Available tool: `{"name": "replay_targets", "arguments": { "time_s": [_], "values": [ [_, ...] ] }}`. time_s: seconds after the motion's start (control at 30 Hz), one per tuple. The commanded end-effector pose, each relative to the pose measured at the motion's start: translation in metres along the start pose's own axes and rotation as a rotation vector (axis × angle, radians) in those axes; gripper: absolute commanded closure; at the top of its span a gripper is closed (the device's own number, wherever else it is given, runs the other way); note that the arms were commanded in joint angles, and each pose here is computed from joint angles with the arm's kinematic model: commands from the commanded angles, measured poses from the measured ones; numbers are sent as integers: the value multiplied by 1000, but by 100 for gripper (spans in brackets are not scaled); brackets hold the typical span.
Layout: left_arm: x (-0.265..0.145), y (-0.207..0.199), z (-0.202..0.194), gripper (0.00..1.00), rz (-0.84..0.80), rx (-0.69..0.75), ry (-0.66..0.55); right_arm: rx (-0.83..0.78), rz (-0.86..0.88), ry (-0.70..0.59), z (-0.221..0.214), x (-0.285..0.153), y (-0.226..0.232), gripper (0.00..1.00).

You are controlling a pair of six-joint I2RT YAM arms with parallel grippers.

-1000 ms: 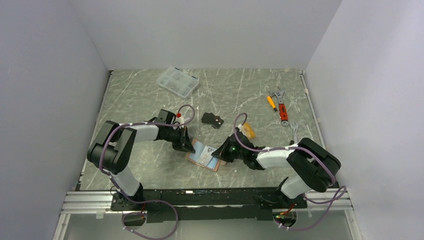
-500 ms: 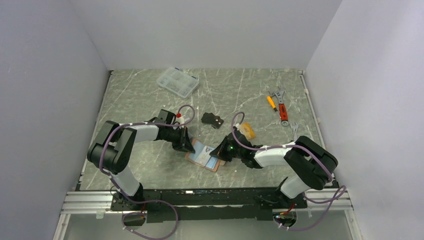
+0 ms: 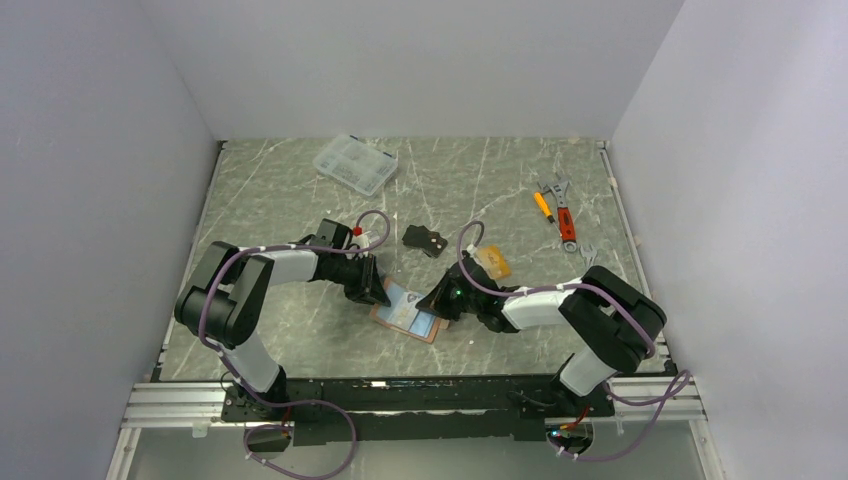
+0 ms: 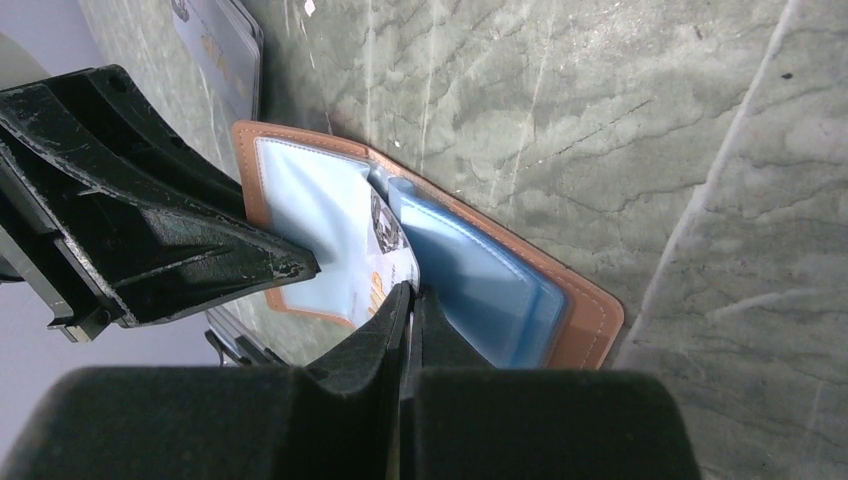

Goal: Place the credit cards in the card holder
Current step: Insert the credit card into the card holder.

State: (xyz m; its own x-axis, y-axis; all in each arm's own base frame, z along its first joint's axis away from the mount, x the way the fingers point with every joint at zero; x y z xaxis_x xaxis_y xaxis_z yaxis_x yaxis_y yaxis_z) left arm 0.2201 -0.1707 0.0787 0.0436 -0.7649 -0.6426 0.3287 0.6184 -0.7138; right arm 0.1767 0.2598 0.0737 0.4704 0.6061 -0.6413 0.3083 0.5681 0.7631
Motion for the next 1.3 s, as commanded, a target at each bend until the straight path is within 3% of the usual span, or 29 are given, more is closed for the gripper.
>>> {"name": "replay_targets", "arguments": {
  "time_s": [0.0,0.53,0.77,0.97,1.27],
  "values": [
    [1,-9,4,79,-45,18,10,-1,-76,-45,4,6,-15,100],
    [3,-20,5,77,-101,37,25,-9,-148,29,-7,23,-20,100],
    [3,-27,7,74,-144,42,21,-70,-156,32,-11,19,-10,81],
    [6,-31,6,73,-175,45,27,-116,-107,32,-16,16,2,74],
    [6,-29,5,86,-136,58,35,-134,-97,7,-13,-7,9,62]
  ]
}}
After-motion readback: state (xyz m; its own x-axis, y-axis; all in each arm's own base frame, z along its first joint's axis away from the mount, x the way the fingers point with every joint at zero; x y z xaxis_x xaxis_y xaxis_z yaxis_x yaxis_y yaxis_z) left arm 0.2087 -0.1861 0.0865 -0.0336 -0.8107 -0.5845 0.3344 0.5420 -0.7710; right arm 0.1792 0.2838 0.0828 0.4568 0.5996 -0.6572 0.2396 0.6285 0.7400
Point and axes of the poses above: each gripper's point midway between its finger pads, its own x axis out along the fingers, its own y axis along the line the jaws close on, z = x × y, the point moved 8 cm from there along -x, back along the fingers, and after that the axes turned 9 degrees about x, right-handed, at the moved point
